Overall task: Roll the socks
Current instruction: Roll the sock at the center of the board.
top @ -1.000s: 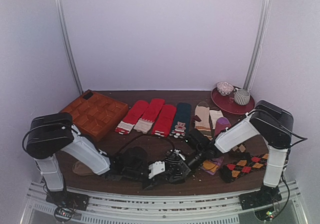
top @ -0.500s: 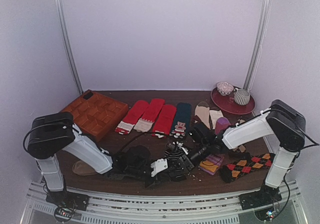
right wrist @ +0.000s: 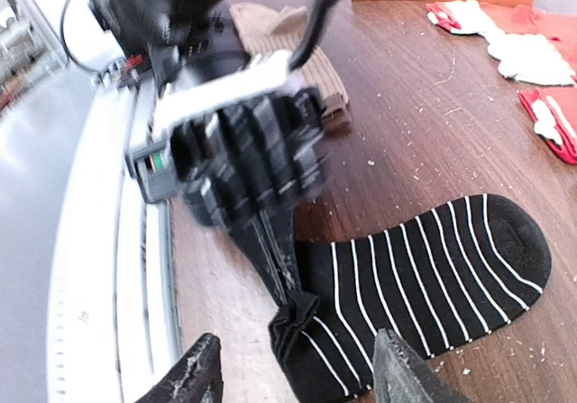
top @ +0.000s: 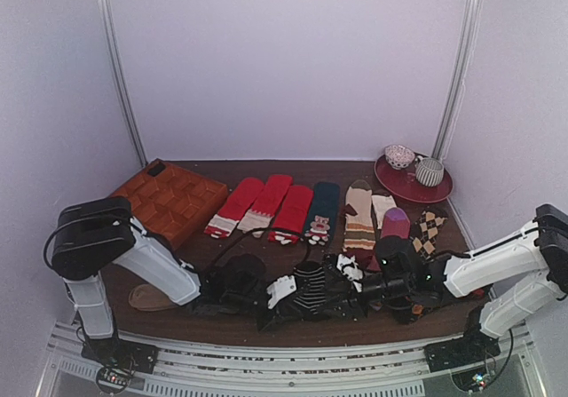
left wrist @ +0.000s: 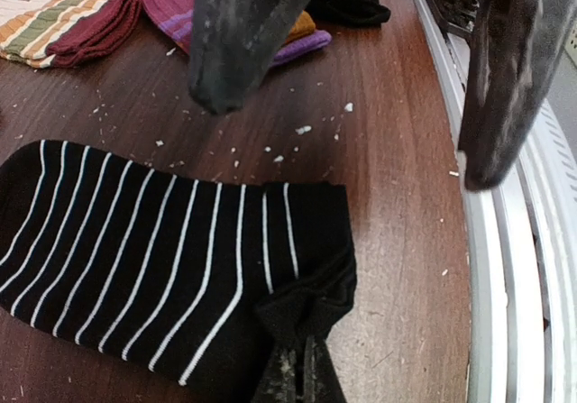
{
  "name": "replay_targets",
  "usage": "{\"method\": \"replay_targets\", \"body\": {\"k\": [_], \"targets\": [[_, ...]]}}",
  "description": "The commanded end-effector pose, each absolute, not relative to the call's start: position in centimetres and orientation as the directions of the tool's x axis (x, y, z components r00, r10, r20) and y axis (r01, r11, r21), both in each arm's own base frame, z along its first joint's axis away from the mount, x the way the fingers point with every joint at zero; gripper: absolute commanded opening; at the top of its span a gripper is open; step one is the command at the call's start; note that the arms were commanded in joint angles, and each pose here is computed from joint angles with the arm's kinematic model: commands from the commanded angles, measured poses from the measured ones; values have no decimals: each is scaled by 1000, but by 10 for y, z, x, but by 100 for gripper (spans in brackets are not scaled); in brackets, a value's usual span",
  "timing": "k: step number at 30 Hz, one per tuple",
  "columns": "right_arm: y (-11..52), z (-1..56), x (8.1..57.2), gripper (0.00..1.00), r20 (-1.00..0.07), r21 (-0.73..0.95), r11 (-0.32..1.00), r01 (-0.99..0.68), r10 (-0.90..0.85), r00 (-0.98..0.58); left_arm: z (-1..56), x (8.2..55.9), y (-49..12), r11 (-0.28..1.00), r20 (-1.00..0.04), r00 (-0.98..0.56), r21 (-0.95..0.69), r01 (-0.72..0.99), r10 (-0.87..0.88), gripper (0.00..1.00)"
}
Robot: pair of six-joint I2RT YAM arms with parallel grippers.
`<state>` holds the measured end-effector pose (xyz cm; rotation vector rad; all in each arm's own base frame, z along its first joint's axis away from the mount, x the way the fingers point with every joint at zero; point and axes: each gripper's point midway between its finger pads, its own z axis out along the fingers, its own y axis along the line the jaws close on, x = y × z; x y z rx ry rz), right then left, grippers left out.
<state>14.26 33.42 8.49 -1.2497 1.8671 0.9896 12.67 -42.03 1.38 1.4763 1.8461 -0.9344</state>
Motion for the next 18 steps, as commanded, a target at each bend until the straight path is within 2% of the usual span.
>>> {"method": "replay_targets", "body": {"k": [1,8,18], "targets": [[343,81,151,58,-871,23,242,-970,-471,-138,-67,101,-354,235,-521,-341,-259,937,783,0],[355,55,128,56,-810,18,140,-990,-579,-97,-68,104,-352,243,-512,-347,-260,935,786,0],[345,28,135,52,-753,2,198,-980,-644,-132,-71,102,-350,242,-499,-351,-270,932,793,0]]}}
